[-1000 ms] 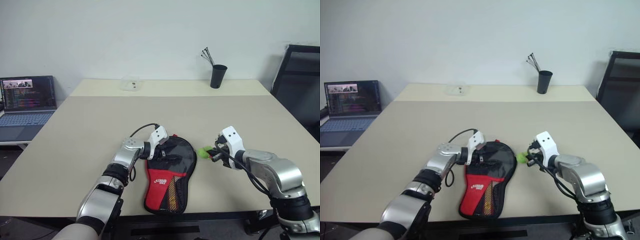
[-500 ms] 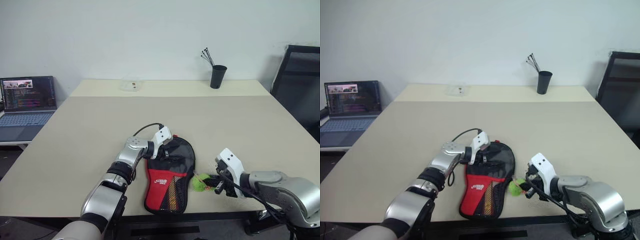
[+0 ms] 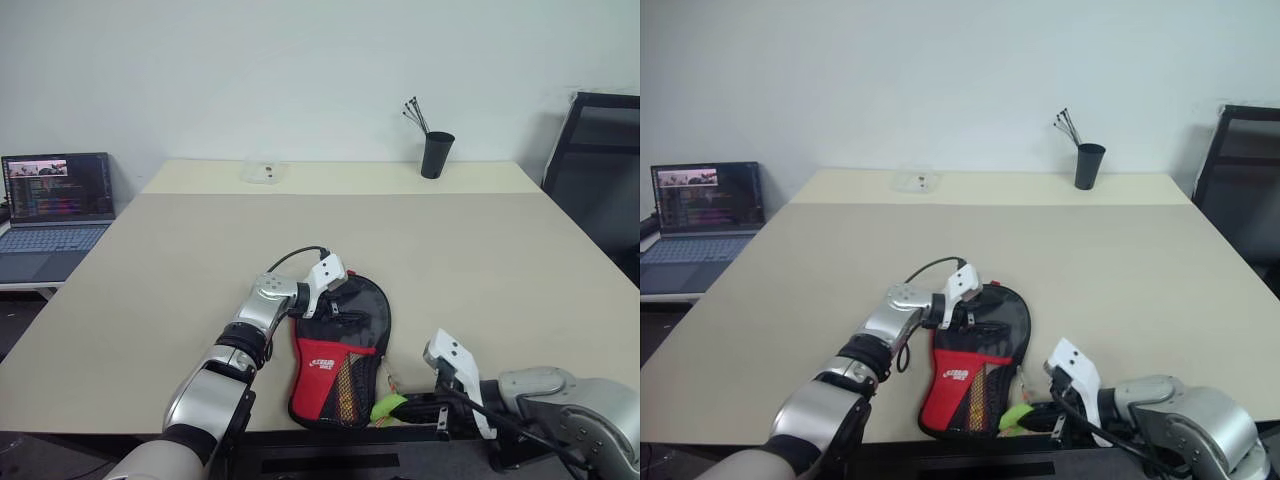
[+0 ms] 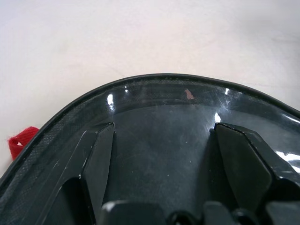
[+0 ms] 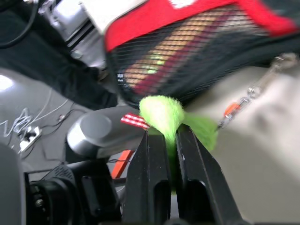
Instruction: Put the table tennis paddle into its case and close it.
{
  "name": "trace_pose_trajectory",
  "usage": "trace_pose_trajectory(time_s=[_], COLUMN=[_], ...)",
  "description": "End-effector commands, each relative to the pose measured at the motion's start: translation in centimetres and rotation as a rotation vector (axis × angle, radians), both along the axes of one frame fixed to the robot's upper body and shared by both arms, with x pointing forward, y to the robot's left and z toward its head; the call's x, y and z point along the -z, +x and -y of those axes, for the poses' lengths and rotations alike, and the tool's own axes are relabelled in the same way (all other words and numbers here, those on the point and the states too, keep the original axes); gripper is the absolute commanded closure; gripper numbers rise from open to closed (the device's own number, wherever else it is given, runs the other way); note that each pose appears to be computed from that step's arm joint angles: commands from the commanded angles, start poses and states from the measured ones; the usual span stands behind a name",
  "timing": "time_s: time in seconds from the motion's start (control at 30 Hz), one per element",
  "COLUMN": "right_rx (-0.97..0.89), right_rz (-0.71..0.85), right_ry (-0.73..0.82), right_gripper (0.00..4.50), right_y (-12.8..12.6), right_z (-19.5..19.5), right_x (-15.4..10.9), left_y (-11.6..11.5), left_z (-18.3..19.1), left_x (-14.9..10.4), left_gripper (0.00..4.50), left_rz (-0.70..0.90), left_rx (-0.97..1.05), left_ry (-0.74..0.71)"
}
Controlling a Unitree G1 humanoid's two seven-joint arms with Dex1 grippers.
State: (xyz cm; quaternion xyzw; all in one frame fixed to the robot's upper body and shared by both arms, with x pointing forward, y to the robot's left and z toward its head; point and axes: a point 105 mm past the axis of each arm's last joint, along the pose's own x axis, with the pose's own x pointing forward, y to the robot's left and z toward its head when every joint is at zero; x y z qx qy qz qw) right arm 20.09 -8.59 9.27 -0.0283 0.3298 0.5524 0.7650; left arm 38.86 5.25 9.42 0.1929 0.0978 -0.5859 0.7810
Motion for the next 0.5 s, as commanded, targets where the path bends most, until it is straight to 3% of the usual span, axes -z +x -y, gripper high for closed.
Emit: trace_pose_trajectory(time_s=[0.03, 0.5], right_rx=[-0.14, -0.311], right_rz=[-0.059, -0.104], right_ry=[0.046, 0.089], right_gripper=[4.48, 4.48], right_y=[-2.3, -5.0], right_z=[-1.6, -2.5], right_x=[0.3, -0.8], left_y=[-0.4, 0.0], left_z=[-0.2, -0.4], left_x=[2.0, 2.0], left_gripper=[0.77, 0.77], left_rz=[-0.037, -0.026], left_rx=[-0.005, -0.033], left_ry=[0.081, 0.088])
